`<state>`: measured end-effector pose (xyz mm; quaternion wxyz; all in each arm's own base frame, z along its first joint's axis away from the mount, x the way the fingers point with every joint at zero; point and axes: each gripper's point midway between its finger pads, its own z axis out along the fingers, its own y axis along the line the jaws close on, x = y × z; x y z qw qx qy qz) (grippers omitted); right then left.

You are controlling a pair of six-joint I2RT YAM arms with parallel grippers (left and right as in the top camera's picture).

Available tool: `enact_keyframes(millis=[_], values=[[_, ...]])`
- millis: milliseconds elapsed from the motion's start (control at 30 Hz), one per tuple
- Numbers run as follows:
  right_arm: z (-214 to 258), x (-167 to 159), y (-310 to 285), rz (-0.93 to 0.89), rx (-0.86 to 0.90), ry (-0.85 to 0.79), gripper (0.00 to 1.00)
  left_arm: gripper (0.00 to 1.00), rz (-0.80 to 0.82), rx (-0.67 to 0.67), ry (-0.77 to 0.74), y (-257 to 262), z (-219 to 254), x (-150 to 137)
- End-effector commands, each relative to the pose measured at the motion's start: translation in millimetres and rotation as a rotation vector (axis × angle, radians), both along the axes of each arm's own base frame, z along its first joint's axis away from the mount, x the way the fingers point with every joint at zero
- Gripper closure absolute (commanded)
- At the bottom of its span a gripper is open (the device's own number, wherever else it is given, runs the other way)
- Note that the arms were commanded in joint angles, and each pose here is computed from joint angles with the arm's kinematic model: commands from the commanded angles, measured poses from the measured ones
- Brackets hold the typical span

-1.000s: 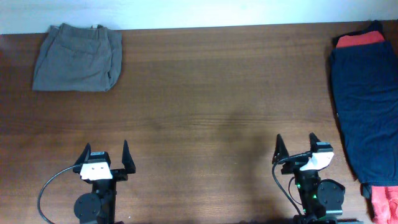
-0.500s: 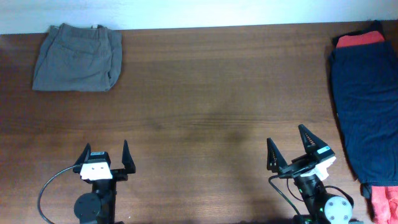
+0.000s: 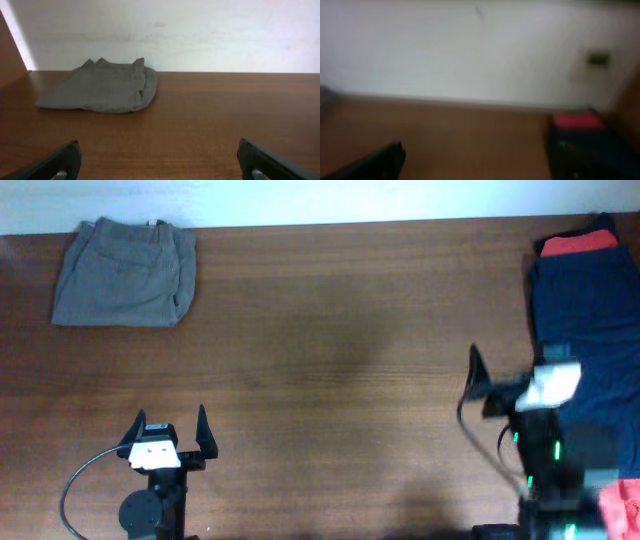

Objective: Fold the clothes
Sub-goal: 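Reach the right gripper to the navy shorts on the right stack and grasp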

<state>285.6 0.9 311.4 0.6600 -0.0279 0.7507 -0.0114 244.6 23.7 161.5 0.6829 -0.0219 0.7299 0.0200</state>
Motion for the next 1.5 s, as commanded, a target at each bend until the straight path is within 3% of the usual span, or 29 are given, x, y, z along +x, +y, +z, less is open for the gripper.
enact_keyframes(millis=[0, 233, 400, 600, 1067, 1467], values=[[-7.4, 45.5, -41.7, -0.226, -0.101, 0.211, 0.01, 0.01, -0.008, 0.008, -0.001, -1.0, -1.5, 0.0], [-46.0, 136.9, -68.3, -0.307, -0.151, 0.526, 0.01, 0.01, -0.008, 0.008, -0.002, -1.0, -1.4, 0.0], [-69.1, 174.9, -94.2, -0.415, -0.200, 0.553, 0.01, 0.01, -0.008, 0.008, -0.001, -1.0, -1.5, 0.0], [-112.5, 190.6, -149.5, -0.613, -0.261, 0.602, 0.01, 0.00, -0.008, 0.008, -0.001, -1.0, -1.5, 0.0], [-214.9, 222.7, -209.2, -0.636, -0.226, 0.657, 0.01, 0.01, -0.008, 0.008, -0.002, -1.0, -1.4, 0.0], [-211.2, 256.7, -210.2, -0.526, -0.234, 0.653, 0.01, 0.01, -0.008, 0.008, -0.002, -1.0, -1.4, 0.0]])
